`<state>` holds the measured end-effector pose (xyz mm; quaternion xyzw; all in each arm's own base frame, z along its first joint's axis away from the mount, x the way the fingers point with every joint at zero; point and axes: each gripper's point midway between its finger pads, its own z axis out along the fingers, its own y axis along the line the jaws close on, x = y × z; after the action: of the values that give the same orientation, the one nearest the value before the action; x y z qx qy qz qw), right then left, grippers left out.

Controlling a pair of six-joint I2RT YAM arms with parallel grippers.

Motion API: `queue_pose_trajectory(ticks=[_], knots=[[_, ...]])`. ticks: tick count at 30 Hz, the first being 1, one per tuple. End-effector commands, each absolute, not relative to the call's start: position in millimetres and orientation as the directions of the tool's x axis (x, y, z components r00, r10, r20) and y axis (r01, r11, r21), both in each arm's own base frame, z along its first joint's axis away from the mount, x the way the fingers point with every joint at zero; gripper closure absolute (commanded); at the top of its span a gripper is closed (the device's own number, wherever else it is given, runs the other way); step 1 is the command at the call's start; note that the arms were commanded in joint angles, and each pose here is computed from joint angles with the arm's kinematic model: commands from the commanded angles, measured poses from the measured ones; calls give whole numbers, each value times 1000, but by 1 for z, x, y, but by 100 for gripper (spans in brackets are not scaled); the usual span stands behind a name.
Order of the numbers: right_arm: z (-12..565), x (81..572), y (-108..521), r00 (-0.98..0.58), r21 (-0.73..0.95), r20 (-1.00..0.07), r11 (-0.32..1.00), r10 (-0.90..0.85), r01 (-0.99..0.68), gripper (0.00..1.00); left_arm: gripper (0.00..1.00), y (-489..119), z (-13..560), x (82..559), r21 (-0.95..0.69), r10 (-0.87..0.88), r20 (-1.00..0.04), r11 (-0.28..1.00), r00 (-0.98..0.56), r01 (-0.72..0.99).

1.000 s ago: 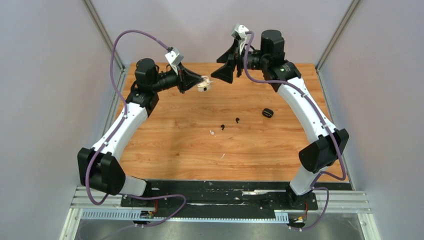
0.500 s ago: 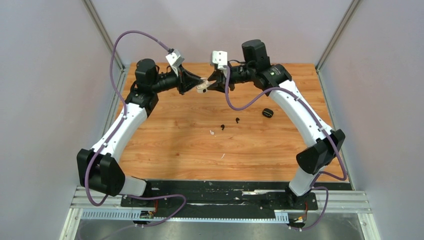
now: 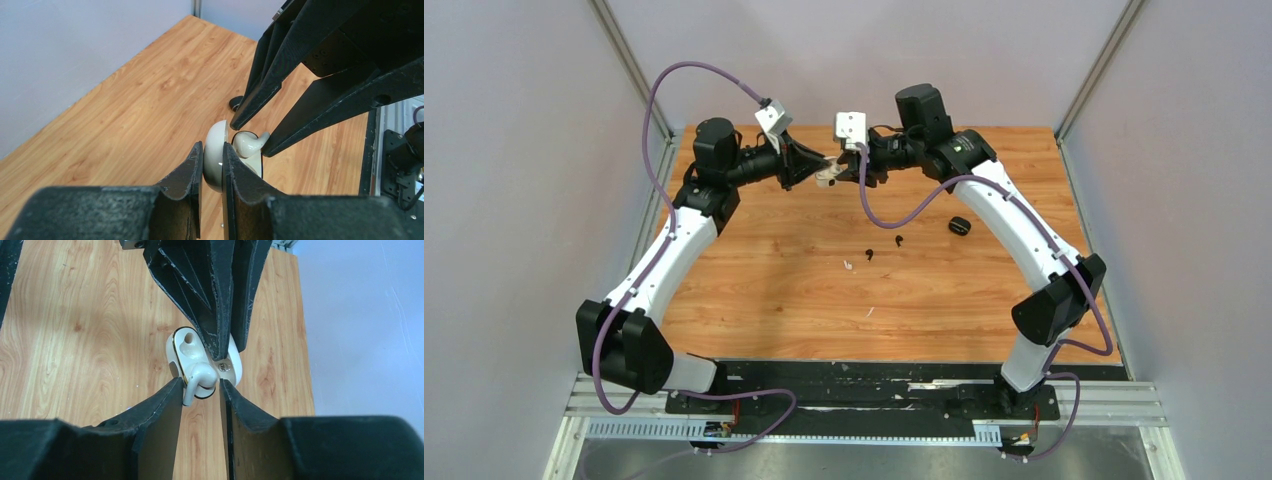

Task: Insert the wireless bluetooth earbuds into the charging case
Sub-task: Place the earbud in the charging case.

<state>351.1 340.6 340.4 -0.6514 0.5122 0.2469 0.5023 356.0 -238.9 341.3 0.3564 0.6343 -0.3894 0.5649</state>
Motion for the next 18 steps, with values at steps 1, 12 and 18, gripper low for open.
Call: queue_pose_trajectory(ticks=[1, 12, 18], knots=[[359, 355, 345, 414, -463, -818, 31, -399, -886, 65, 100, -240, 362, 345, -20, 2, -1000, 415, -23, 909], [367, 355, 351, 336, -388, -865, 70, -373, -919, 81, 100, -240, 355, 343, 3, 36, -999, 406, -13, 914], [360, 353, 351, 280, -333, -881, 81, -381, -939, 87, 100, -241, 352, 340, 39, 63, -998, 395, 15, 918]])
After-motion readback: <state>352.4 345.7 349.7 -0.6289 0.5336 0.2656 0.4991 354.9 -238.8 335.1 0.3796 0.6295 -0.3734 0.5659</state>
